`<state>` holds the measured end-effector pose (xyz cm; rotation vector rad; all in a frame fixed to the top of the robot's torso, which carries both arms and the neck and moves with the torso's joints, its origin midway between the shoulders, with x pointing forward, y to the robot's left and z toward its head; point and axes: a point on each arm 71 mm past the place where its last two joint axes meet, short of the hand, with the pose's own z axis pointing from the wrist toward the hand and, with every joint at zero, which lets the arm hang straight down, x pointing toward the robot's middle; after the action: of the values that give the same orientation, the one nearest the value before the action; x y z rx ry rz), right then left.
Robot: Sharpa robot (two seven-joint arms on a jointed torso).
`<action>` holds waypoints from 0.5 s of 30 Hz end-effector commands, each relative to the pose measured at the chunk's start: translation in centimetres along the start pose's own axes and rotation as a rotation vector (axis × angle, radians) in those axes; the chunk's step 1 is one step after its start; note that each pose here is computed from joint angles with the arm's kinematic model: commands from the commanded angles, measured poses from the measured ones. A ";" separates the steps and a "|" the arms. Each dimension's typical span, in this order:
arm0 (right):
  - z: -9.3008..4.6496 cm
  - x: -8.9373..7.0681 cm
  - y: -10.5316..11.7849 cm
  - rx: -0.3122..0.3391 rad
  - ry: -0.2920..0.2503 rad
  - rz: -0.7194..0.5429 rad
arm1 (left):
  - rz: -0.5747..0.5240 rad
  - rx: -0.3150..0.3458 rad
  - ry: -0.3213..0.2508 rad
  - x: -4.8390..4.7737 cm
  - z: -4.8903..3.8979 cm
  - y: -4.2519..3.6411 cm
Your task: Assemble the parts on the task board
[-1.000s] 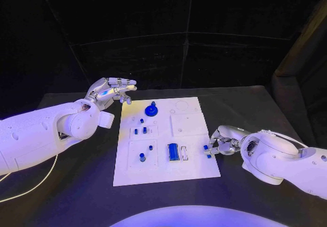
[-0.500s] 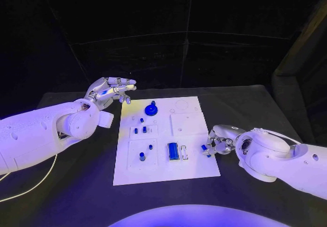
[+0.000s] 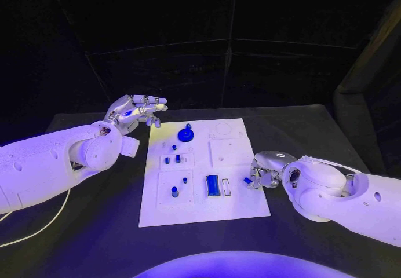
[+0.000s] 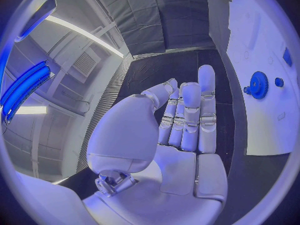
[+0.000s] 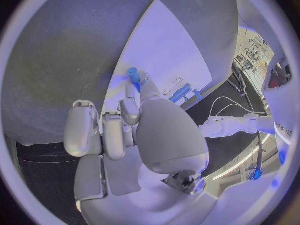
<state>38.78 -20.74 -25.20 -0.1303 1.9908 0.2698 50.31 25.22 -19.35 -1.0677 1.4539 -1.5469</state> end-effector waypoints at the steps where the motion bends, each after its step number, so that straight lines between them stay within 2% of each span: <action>1: 0.1 0.7 -0.3 0.037 0.032 -0.070 | -0.008 0.004 0.012 0.10 0.00 -0.13; 4: 0.1 0.5 -0.1 0.043 0.015 -0.052 | -0.008 0.004 0.012 0.10 -0.02 -0.13; 15: -0.9 0.0 0.2 0.049 -0.038 0.232 | -0.009 0.002 0.014 0.09 -0.07 -0.13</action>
<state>37.98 -20.75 -25.12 0.0008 1.9904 0.3126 50.25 25.31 -19.35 -1.0687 1.4566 -1.5473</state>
